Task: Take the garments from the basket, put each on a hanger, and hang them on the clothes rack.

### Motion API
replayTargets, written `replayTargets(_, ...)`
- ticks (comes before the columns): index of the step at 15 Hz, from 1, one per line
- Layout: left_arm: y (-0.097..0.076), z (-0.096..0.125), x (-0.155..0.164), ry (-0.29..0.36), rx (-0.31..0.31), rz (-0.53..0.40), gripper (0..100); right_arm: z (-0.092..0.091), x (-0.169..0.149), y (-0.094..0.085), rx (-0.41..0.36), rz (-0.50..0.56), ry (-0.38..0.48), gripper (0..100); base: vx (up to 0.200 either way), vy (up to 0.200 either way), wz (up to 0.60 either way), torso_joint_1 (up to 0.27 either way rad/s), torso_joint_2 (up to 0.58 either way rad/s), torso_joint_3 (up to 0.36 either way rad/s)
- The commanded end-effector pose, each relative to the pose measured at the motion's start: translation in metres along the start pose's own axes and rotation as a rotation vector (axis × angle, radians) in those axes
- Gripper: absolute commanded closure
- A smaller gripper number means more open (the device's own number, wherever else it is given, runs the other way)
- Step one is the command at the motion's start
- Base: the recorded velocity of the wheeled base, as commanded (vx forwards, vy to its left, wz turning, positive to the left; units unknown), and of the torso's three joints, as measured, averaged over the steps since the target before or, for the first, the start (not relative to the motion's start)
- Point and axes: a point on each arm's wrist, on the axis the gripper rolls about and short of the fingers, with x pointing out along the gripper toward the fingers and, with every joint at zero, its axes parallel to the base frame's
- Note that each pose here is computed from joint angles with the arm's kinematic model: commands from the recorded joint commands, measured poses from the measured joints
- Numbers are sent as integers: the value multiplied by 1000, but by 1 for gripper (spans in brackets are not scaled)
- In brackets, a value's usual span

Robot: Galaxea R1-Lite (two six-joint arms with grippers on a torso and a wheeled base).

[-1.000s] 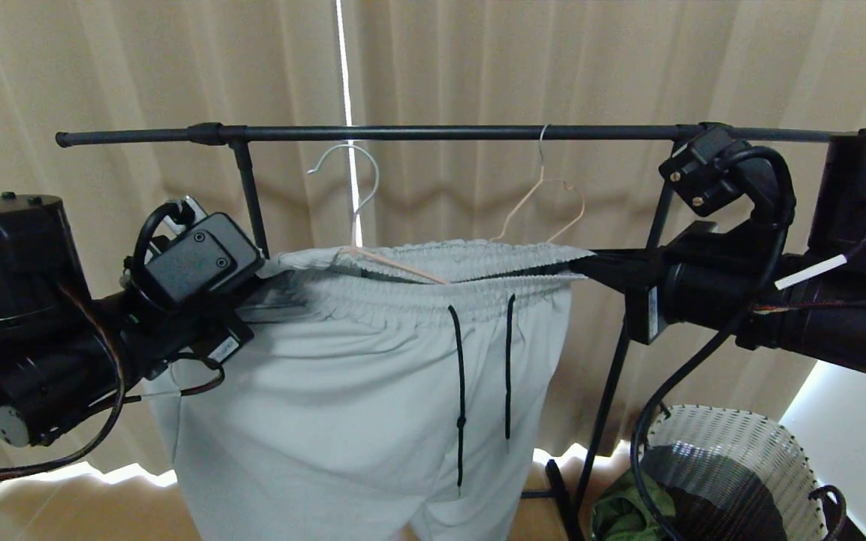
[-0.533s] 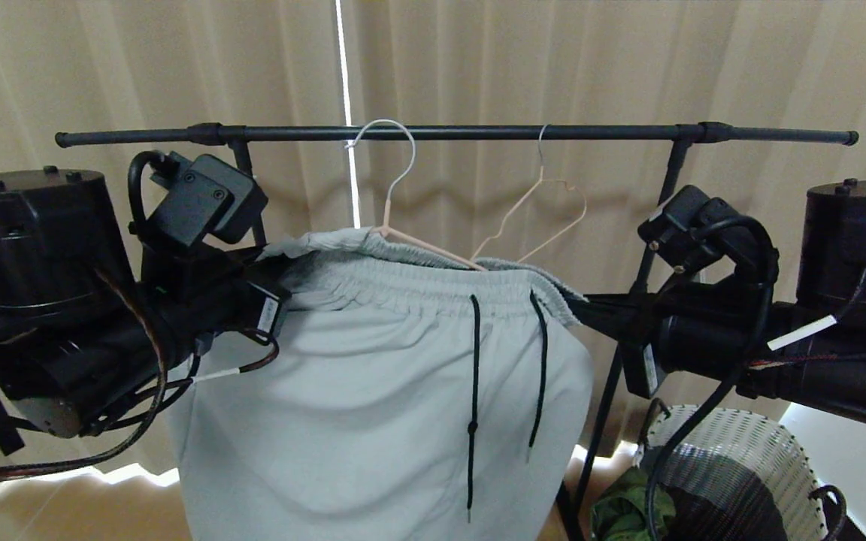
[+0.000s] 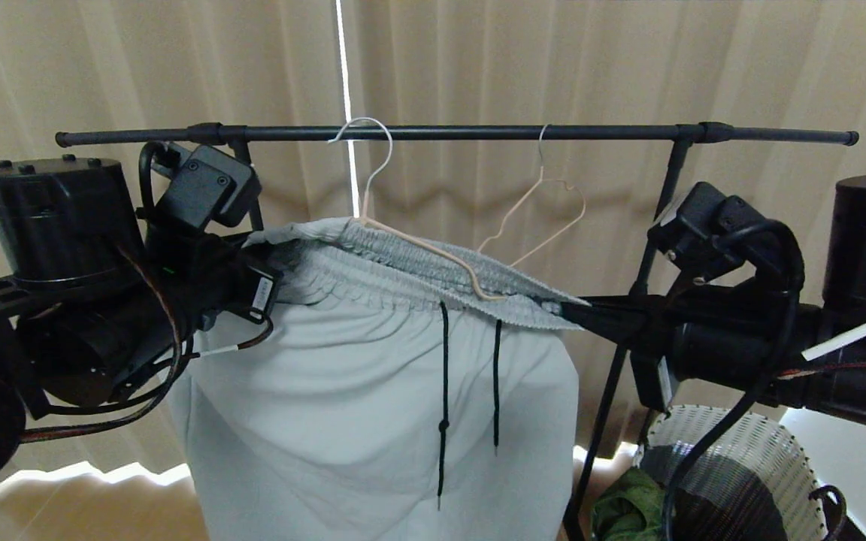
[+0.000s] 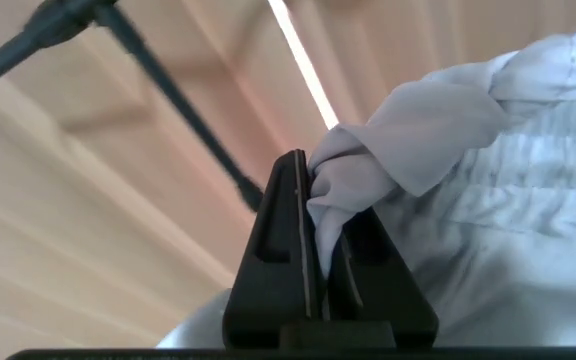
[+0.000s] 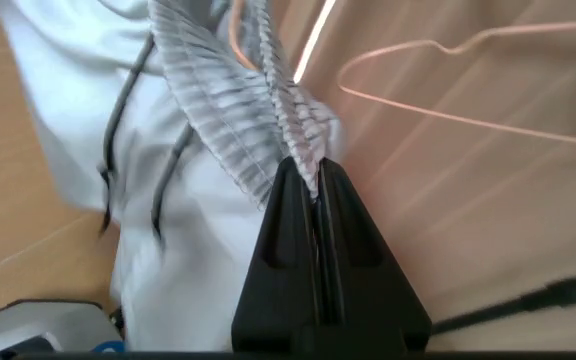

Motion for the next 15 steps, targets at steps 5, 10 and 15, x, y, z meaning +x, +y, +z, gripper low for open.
replayTargets(5, -6, 3, 0, -10, 8, -19, 100, 6, -24, -4, 5, -11, -12, 100, 0, 0, 0, 0, 0, 0)
replayTargets(10, -18, 17, -5, -81, -69, -59, 100, -1, -7, 7, -4, 36, 26, 0, 0, 0, 0, 0, 0, 0)
replayTargets(15, -35, 19, 10, -149, -99, -62, 100, 16, -7, 4, -58, 11, -73, 0, 0, 0, 0, 0, 0, 0)
